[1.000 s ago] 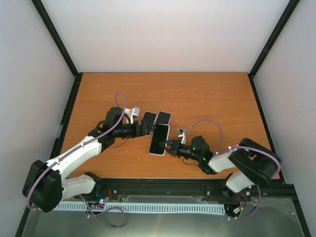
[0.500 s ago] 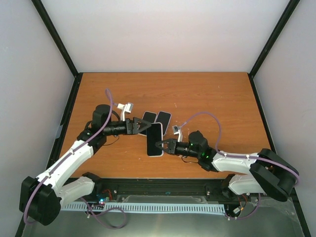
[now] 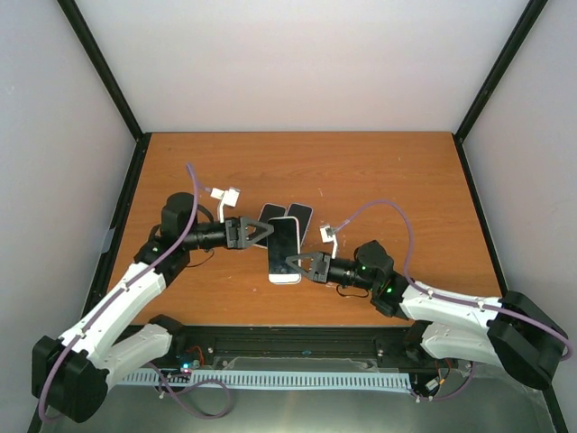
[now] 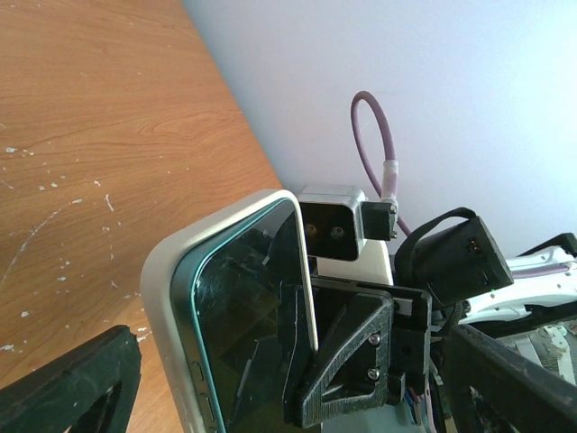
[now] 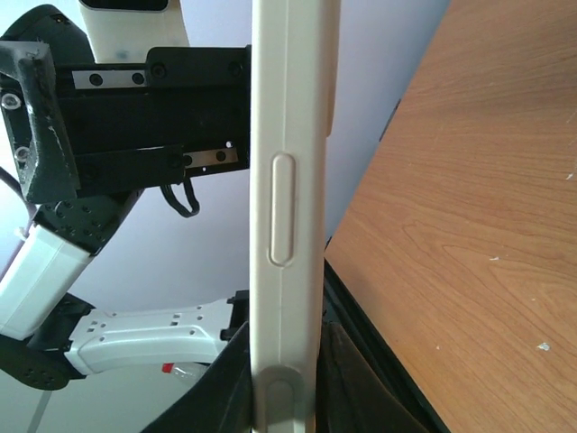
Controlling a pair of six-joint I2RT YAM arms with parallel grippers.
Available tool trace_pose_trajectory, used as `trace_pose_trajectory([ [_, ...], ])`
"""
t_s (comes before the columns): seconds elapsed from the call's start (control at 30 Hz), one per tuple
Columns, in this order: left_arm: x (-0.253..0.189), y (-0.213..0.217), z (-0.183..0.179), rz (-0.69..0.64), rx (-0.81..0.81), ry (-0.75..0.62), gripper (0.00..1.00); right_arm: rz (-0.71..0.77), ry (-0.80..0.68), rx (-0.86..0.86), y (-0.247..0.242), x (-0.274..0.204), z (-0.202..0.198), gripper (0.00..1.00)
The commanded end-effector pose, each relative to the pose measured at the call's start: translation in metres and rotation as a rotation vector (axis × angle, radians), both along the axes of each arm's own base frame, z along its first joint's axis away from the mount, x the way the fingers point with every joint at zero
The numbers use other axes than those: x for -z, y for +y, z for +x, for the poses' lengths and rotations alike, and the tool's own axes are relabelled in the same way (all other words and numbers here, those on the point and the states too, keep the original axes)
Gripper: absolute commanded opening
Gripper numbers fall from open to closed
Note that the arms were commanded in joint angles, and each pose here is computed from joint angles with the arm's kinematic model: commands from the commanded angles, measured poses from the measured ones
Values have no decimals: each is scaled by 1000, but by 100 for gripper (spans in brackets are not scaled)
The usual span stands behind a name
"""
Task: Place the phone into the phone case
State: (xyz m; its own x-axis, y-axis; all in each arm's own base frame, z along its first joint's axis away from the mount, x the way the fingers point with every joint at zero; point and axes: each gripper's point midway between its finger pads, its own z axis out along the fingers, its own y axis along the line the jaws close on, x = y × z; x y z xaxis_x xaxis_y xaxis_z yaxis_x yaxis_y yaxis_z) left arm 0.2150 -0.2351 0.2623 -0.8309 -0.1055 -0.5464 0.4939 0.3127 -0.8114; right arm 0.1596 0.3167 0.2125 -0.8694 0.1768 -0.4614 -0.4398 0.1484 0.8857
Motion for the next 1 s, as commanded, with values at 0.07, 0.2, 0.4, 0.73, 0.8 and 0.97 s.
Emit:
trace_pose_trajectory([
  [0.07, -17, -3, -7, -81, 47, -25, 89, 155, -90, -49, 6, -51, -13, 15],
  [0.2, -14, -6, -14, -137, 88, 6, 79, 225, -84, -85, 9, -63, -20, 15],
  [0.4, -16, -5, -18, -175, 99, 17, 71, 257, -78, -110, 14, -66, -24, 15],
  [0.73, -24, -2, -24, -253, 85, 53, 60, 251, -70, -102, 9, -60, -27, 15],
  [0.8, -25, -2, -24, -259, 84, 58, 54, 249, -71, -102, 8, -60, -28, 15],
  [0.97, -28, -1, -24, -276, 73, 69, 50, 225, -59, -109, 8, -51, -30, 16],
])
